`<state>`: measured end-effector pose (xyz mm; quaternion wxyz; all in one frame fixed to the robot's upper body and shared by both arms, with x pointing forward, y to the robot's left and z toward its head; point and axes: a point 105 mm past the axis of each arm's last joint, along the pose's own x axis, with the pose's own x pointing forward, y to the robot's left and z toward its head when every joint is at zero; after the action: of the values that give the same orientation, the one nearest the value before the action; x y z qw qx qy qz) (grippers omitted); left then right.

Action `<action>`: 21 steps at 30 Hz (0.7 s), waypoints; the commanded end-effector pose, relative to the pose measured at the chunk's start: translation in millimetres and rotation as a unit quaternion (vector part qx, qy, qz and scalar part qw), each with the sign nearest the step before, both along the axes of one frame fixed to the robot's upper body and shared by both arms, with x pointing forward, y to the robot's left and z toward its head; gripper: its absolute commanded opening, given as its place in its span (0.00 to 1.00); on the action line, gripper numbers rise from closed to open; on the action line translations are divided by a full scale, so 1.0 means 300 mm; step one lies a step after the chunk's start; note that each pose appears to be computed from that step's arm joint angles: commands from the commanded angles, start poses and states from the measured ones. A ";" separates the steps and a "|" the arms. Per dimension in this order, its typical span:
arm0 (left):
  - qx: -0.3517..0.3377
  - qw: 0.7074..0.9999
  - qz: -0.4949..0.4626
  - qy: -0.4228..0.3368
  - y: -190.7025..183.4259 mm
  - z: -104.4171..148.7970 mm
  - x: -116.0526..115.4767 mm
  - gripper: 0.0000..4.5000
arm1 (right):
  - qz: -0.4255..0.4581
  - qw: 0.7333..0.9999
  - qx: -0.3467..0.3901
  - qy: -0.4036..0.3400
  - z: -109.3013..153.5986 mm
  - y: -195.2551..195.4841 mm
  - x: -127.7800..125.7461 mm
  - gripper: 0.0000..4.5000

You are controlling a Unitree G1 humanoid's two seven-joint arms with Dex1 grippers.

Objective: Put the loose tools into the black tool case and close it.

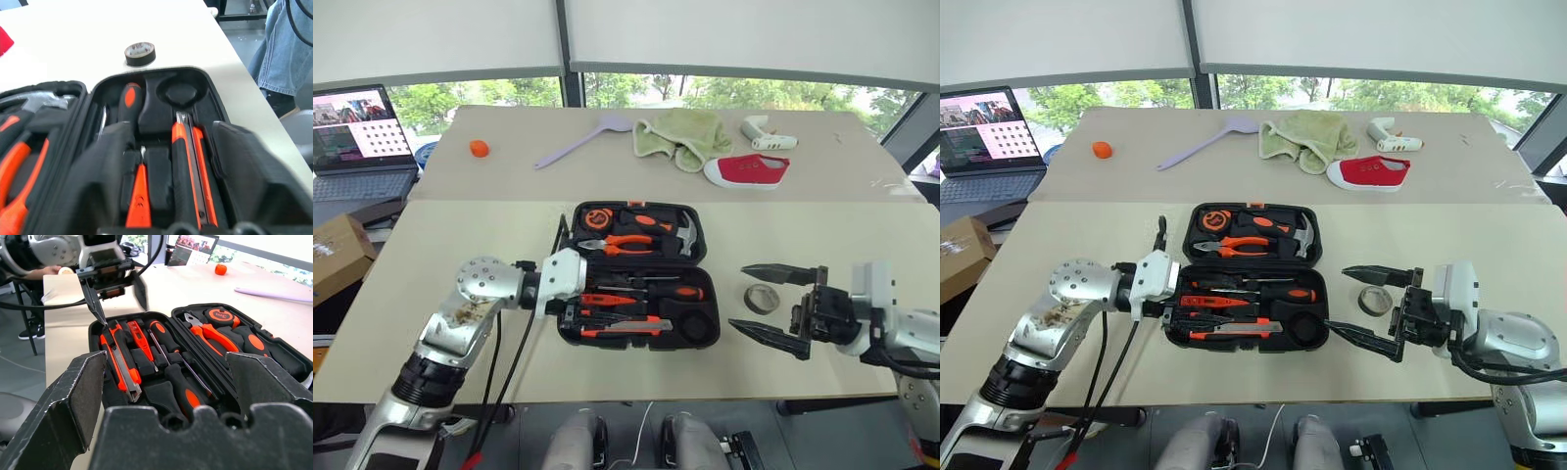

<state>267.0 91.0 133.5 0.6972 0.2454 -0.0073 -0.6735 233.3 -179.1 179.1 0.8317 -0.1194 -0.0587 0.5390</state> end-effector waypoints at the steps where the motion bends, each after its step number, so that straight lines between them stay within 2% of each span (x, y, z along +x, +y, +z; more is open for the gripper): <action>1: 0.017 0.999 -0.018 -0.026 -0.008 -0.033 -0.009 0.20 | -0.004 1.000 0.002 -0.030 0.034 -0.001 0.003 1.00; 3: 0.015 0.999 -0.006 -0.028 -0.016 -0.057 0.004 0.03 | -0.004 1.000 0.001 -0.031 0.035 0.000 0.001 1.00; 4: 0.019 0.999 0.001 -0.027 -0.020 -0.075 0.013 0.00 | -0.003 0.999 0.001 -0.032 0.036 0.001 0.000 1.00; 9: 0.050 0.998 0.043 0.002 -0.021 -0.160 0.056 0.00 | -0.003 0.999 0.001 -0.034 0.044 0.007 -0.001 1.00; 15: 0.091 0.993 0.048 0.056 -0.034 -0.227 0.035 0.00 | -0.013 1.000 -0.002 -0.023 0.031 -0.006 -0.010 1.00; 18: 0.090 0.993 0.049 0.063 -0.045 -0.231 0.031 0.00 | -0.024 1.000 -0.002 -0.020 0.025 -0.017 -0.006 1.00; 21: 0.051 0.997 0.038 0.051 -0.063 -0.193 0.025 0.00 | -0.049 0.999 0.004 -0.018 0.020 -0.037 0.004 1.00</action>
<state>280.8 72.8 93.6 0.7114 0.2600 0.0430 -0.6515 233.6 -182.7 175.8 0.8456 -0.1157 -0.0529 0.5184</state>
